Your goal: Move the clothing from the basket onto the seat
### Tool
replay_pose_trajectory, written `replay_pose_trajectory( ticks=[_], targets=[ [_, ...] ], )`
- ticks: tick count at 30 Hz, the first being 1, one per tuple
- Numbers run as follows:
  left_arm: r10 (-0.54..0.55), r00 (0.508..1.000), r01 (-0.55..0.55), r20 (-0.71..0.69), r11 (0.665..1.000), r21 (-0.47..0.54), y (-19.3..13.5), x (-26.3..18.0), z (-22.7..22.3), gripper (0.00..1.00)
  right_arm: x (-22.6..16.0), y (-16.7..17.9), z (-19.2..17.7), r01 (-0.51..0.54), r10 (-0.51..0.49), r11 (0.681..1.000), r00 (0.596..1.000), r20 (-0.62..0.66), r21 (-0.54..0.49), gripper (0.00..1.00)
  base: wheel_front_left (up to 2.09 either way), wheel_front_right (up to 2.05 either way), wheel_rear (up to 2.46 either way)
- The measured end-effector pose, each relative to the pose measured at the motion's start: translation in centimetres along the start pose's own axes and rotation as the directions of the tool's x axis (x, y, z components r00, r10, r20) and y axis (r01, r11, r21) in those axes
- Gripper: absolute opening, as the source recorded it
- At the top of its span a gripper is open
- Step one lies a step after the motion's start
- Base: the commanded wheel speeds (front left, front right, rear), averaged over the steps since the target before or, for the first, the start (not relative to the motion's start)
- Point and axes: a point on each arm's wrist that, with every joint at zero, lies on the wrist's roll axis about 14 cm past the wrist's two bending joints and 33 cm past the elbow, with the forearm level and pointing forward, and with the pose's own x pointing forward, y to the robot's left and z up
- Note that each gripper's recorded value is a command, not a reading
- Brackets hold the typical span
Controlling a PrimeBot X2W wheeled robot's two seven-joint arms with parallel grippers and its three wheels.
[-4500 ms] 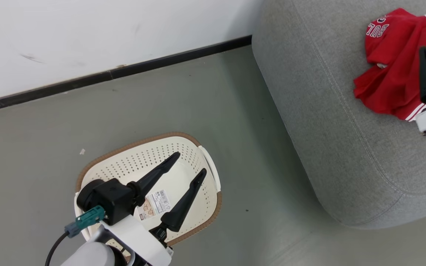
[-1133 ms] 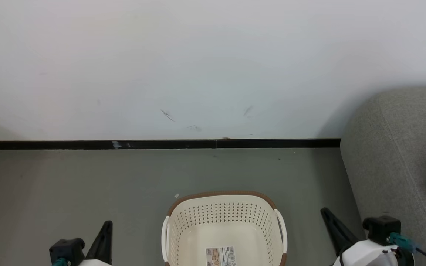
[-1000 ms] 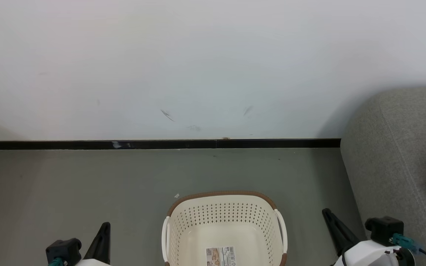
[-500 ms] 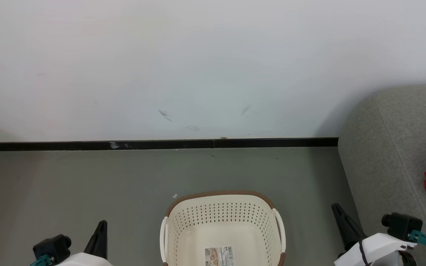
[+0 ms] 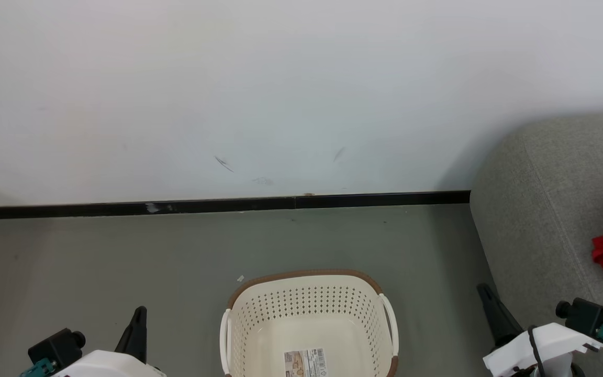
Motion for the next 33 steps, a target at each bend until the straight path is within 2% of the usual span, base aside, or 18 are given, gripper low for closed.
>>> replay_pose_trajectory(
  ticks=[11,22,33],
  targets=[
    [-0.017,1.000,0.015,-0.013,0.990,-0.137,-0.4,0.5,0.3,0.00,-0.1,-1.0,0.9,0.041,-0.044,0.987,0.999,0.018,0.154,0.00,0.00,0.00,0.00],
    [-0.039,0.999,0.034,-0.014,0.957,-0.287,-0.8,0.7,0.7,0.00,-0.6,-2.0,1.8,0.065,-0.081,0.945,0.996,0.036,0.319,0.00,0.00,0.00,0.00],
    [-0.063,0.998,0.053,-0.011,0.910,-0.412,-1.2,0.9,1.0,0.00,-1.0,-2.8,2.6,0.073,-0.109,0.884,0.993,0.052,0.462,0.00,0.00,0.00,0.00]
  ],
)
